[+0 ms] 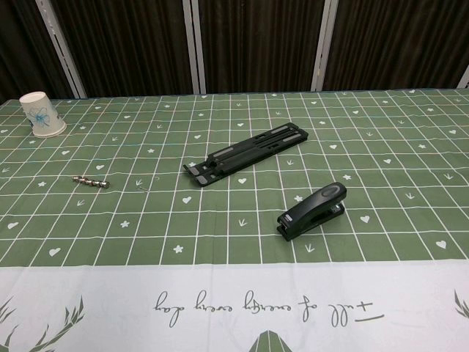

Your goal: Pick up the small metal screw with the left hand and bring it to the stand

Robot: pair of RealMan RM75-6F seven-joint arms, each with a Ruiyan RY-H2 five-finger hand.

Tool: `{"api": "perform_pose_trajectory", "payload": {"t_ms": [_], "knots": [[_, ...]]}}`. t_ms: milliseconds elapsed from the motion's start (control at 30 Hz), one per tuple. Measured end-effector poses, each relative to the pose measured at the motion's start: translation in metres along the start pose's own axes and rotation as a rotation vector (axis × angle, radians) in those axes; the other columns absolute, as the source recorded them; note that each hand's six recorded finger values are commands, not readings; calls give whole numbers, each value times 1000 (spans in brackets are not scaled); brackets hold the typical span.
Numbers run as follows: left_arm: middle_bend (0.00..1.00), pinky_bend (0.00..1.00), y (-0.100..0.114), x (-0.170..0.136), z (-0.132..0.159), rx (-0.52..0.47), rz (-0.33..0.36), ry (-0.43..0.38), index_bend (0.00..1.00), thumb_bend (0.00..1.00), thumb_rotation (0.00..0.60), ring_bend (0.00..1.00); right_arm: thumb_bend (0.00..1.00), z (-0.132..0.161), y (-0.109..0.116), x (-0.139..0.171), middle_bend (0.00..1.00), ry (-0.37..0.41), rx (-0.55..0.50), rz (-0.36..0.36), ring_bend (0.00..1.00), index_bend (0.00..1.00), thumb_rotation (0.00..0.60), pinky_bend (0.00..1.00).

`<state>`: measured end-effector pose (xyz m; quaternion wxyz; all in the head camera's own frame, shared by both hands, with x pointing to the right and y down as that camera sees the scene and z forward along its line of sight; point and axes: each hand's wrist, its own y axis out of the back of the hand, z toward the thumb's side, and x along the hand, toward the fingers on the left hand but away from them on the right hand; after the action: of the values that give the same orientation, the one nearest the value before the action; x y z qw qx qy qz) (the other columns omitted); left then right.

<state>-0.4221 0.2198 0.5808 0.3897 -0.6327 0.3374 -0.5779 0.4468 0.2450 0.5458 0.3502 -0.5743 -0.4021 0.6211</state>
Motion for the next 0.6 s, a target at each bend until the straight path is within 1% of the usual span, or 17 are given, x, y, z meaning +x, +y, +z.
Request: {"api": "perform_pose_trajectory", "payload": {"t_ms": [300, 533, 600], "knots": [[0, 0, -2, 0, 0, 9, -11, -1, 0, 0, 600, 0, 51, 0, 3, 0, 0, -7, -7, -26, 0, 119, 600, 19], [0, 0, -4, 2, 1, 20, -27, -6, 0, 0, 600, 0, 51, 0, 3, -1, 0, -10, -9, -25, 0, 119, 600, 19], [0, 0, -3, 4, 2, 25, -30, -6, 1, 15, 600, 0, 51, -1, 3, -1, 0, -10, -9, -25, 0, 119, 600, 19]]}}
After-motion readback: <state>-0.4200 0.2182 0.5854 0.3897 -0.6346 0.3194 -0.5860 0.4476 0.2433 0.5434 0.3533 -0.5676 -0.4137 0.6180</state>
